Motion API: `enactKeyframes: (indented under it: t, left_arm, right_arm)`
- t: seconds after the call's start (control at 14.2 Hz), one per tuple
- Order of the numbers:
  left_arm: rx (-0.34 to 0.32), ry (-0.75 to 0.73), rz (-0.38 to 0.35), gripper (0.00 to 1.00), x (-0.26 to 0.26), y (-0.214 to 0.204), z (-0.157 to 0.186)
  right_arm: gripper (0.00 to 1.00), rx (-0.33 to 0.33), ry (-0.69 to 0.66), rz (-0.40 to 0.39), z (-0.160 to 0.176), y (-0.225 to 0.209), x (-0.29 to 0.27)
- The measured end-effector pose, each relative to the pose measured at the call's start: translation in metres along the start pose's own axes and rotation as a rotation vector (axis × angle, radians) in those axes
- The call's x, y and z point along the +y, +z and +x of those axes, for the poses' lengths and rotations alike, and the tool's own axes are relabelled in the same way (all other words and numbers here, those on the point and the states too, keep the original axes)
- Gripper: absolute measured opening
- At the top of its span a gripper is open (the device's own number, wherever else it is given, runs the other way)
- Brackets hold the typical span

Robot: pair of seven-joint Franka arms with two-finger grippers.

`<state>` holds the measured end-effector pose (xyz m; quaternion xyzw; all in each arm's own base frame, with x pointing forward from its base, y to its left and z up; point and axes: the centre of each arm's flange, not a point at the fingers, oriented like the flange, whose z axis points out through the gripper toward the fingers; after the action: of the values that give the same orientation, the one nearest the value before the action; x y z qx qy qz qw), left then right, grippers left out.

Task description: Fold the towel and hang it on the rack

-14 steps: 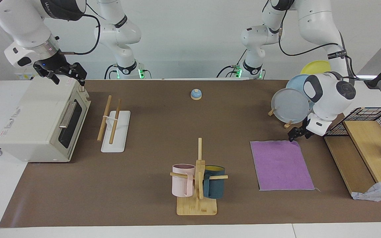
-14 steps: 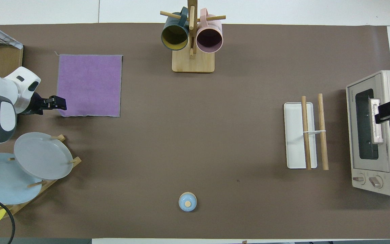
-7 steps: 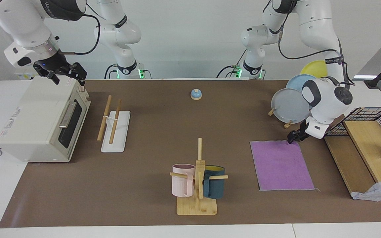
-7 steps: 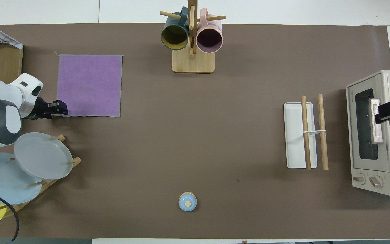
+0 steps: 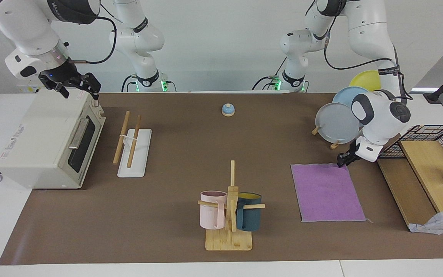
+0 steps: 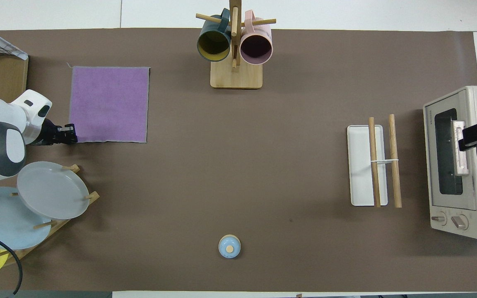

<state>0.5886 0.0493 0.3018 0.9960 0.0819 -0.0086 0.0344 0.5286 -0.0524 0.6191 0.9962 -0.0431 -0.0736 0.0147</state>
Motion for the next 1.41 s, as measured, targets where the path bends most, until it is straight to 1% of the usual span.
enactKeyframes:
  t: [0.07, 0.14, 0.21, 0.64, 0.85, 0.92, 0.99, 1.06, 1.2, 1.27, 1.41]
  left_arm:
    - [0.0, 0.0, 0.0, 0.17, 0.0, 0.0, 0.0]
    - [0.001, 0.001, 0.0, 0.11, 0.0, 0.0, 0.0]
    - [0.003, 0.004, 0.0, 0.02, 0.0, -0.001, 0.001]
    - [0.025, 0.026, -0.002, 0.02, 0.005, -0.009, 0.006]
    - [0.048, 0.126, 0.0, 0.02, 0.009, -0.02, 0.009]
    - [0.061, 0.176, 0.012, 0.02, 0.01, -0.028, 0.01]
    - [0.073, 0.236, 0.041, 0.02, 0.015, -0.036, 0.011]
    - [0.084, 0.309, 0.089, 0.02, 0.027, -0.046, 0.011]
    - [0.082, 0.448, 0.179, 0.02, 0.068, -0.063, 0.006]
    - [0.073, 0.504, 0.205, 0.02, 0.093, -0.071, 0.0]
    - [0.063, 0.6, 0.222, 0.02, 0.151, -0.08, -0.018]
  right_arm:
    - [1.0, 0.0, 0.0, 0.0, 0.0, 0.0, 0.0]
    - [1.0, 0.0, 0.0, 0.0, 0.0, 0.0, 0.0]
    - [1.0, 0.0, 0.0, 0.0, 0.0, 0.0, 0.0]
    - [1.0, 0.0, 0.0, 0.0, 0.0, 0.0, 0.0]
    - [1.0, 0.0, 0.0, 0.0, 0.0, 0.0, 0.0]
    - [1.0, 0.0, 0.0, 0.0, 0.0, 0.0, 0.0]
    - [1.0, 0.0, 0.0, 0.0, 0.0, 0.0, 0.0]
    - [1.0, 0.0, 0.0, 0.0, 0.0, 0.0, 0.0]
    - [1.0, 0.0, 0.0, 0.0, 0.0, 0.0, 0.0]
    - [1.0, 0.0, 0.0, 0.0, 0.0, 0.0, 0.0]
    - [1.0, 0.0, 0.0, 0.0, 0.0, 0.0, 0.0]
